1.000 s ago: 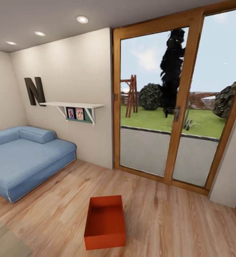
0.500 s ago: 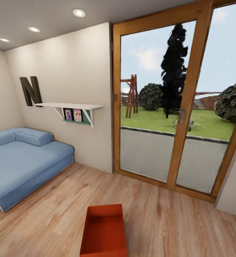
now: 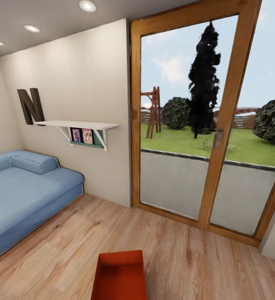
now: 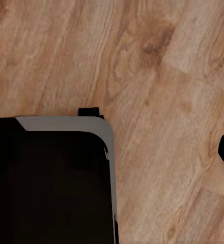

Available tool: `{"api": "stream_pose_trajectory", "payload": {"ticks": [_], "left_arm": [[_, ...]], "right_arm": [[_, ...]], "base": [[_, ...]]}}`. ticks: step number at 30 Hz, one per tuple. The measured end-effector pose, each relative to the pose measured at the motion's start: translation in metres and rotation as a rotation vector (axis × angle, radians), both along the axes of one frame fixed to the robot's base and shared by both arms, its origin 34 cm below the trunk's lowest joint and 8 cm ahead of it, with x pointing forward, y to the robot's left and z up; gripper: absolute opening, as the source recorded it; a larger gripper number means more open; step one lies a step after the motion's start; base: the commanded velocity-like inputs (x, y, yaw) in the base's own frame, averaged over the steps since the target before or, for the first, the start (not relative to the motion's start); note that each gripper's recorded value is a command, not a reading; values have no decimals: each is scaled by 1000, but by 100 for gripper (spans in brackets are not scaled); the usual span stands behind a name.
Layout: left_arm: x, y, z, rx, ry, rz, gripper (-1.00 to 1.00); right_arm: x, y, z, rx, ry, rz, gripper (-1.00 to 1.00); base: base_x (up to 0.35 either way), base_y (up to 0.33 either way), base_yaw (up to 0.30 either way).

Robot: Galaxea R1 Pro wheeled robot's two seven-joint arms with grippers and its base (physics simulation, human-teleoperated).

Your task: Move the two storage containers from the living room to the garage. In the garage, place one container on the floor and stack the other container on top of it (either order is fine).

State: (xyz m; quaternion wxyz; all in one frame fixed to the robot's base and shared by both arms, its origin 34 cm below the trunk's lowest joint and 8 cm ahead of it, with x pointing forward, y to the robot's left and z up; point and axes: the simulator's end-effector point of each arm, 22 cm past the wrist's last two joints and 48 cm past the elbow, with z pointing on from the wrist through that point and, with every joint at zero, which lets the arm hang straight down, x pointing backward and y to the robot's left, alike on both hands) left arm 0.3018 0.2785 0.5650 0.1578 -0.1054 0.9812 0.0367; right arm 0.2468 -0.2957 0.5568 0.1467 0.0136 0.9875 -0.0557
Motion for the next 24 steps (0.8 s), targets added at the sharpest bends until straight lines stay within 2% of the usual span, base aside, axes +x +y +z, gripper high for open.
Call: {"api": "stream_pose_trajectory", "payload": {"ticks": [12, 16, 24], "left_arm": [[1, -1, 0, 0, -3, -1, 100], [2, 0, 0, 2, -8, 0, 100], [2, 1, 1, 6, -10, 3, 100]], "right_arm": [[0, 1, 0, 0, 1, 1, 100], [0, 1, 0, 0, 1, 2, 100], [0, 1, 0, 0, 4, 2, 100]], "base": [[313, 0, 0], [79, 0, 128], [10, 0, 251]]}}
